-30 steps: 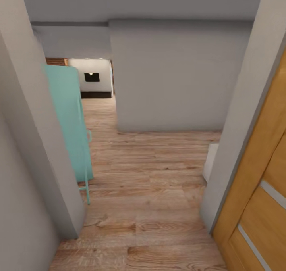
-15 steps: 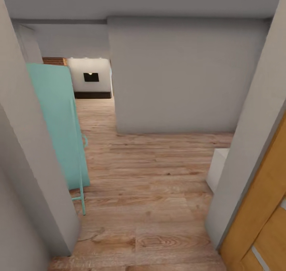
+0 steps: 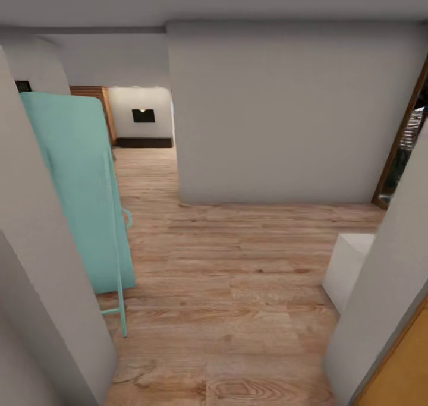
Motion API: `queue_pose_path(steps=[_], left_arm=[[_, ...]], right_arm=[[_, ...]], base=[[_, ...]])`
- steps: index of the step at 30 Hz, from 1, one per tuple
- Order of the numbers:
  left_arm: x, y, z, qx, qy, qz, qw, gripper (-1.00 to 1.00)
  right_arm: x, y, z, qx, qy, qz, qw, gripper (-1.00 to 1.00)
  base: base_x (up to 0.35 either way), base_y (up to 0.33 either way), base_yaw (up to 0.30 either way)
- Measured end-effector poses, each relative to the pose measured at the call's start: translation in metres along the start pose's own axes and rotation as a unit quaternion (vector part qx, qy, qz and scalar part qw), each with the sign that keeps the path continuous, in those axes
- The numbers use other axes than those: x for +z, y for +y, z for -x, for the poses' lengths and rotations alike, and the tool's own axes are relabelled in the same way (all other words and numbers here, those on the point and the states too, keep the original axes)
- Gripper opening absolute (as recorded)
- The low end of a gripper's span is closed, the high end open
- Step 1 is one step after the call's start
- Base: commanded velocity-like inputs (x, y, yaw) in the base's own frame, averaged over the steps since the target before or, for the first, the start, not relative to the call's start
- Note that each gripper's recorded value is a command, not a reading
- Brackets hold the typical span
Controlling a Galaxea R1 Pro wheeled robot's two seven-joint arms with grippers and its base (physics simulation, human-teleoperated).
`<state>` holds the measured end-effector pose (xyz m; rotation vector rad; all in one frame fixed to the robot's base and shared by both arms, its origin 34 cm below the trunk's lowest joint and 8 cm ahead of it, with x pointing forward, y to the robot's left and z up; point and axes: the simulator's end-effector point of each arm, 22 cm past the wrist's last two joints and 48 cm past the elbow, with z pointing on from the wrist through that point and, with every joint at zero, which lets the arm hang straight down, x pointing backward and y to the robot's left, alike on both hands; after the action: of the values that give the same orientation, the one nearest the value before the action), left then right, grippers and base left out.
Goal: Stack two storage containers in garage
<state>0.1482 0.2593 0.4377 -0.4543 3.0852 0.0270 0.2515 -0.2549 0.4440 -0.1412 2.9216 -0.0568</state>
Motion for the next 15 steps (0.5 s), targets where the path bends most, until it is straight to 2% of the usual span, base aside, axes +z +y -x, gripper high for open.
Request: queue_pose_path(steps=[15], left_arm=[[0.0000,0.0000,0.0000,0.000,0.000,0.000,1.0000,1.00]], right_arm=[[0.0000,-0.0018,-0.0020,-0.001,0.005,-0.004,1.0000,1.00]], base=[[0.323,0.000,0.024]])
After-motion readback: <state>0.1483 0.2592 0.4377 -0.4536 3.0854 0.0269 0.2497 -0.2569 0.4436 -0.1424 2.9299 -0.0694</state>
